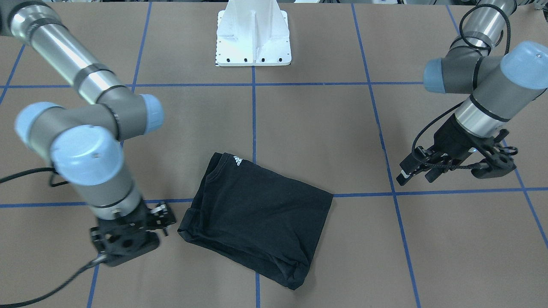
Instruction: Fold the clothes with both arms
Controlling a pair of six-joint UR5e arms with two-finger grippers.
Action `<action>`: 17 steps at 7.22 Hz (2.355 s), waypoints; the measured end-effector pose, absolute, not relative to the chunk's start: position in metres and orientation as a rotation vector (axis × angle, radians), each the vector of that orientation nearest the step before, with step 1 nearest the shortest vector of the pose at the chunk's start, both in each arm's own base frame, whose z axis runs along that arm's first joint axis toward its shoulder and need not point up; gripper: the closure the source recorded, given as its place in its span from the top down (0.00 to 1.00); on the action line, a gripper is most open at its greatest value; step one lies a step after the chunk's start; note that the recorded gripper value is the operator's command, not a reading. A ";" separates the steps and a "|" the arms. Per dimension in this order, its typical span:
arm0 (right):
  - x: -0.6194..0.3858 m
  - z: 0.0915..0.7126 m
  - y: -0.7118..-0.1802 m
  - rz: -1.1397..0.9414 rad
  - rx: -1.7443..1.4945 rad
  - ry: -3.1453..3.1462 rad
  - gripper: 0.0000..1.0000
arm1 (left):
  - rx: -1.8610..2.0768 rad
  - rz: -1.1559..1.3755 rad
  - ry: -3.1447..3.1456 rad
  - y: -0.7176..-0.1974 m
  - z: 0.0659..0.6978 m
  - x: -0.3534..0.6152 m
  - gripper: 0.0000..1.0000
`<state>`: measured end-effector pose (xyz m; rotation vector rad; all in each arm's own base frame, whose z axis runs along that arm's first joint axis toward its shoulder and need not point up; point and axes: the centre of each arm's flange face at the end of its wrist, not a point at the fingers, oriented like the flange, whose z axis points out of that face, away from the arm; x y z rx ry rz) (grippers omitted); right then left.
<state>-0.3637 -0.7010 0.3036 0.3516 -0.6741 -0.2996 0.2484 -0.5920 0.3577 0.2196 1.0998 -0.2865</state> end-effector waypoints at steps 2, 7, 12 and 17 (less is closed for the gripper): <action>-0.270 0.356 -0.683 -0.270 0.283 -0.677 0.99 | 0.326 -0.177 1.033 -0.582 0.392 0.199 1.00; -0.098 0.474 -0.631 -0.157 0.148 -0.825 1.00 | 0.494 0.058 0.808 -0.559 0.500 0.071 1.00; -0.039 0.530 -0.601 -0.060 0.127 -0.808 1.00 | 0.506 0.051 0.757 -0.547 0.561 -0.025 1.00; -0.005 0.598 -0.539 0.028 0.045 -0.771 1.00 | 0.471 0.047 0.714 -0.537 0.583 -0.034 1.00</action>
